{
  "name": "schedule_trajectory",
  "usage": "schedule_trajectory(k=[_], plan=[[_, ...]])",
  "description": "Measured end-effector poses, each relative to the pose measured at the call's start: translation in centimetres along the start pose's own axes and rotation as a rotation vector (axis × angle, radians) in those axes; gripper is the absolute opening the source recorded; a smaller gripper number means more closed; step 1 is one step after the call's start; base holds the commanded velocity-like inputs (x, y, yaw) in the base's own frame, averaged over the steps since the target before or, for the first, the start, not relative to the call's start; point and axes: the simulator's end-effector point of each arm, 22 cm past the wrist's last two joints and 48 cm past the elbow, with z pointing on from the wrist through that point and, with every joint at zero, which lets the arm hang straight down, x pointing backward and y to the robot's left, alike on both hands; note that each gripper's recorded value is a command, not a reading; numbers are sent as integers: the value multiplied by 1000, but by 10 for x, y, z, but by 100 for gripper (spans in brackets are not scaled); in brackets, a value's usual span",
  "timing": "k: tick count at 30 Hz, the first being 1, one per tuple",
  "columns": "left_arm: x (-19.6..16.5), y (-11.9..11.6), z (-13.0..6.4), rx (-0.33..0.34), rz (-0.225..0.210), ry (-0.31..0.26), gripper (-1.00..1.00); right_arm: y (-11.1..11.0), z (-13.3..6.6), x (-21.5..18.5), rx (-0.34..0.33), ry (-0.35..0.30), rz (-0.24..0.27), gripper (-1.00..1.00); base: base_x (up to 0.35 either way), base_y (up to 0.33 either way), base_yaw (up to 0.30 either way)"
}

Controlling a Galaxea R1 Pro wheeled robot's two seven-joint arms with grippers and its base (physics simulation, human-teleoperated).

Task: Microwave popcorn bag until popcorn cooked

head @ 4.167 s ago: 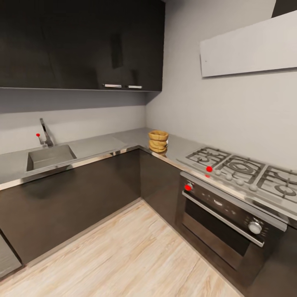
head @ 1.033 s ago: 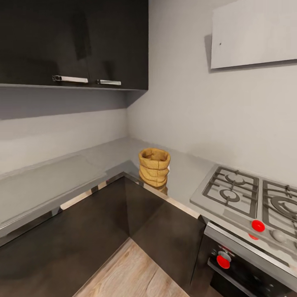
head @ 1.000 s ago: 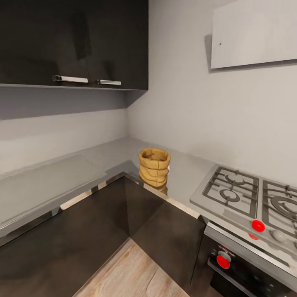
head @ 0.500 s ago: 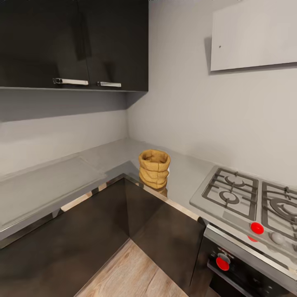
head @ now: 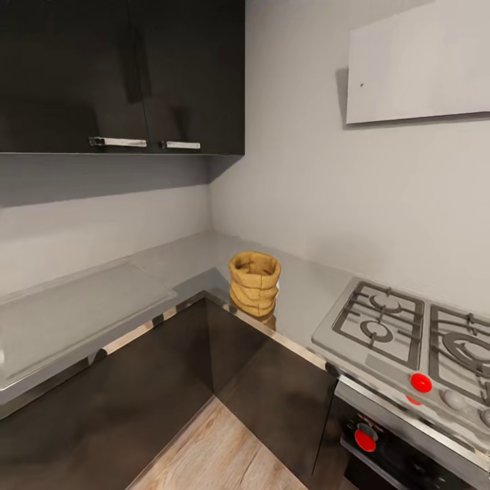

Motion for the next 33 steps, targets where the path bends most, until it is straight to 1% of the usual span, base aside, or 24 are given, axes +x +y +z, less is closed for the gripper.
schedule_trajectory(k=[21,30,33], plan=[[-1,1,-31,-2,-3,0,100,0,-31,-4,1,1,0,100,0,0,0],[-1,1,-31,-2,-6,0,100,-2,-31,-4,3,5,-4,100,0,0,0],[-1,1,-31,-2,-6,0,100,-2,-31,-6,-2,0,-19,100,0,0,0]])
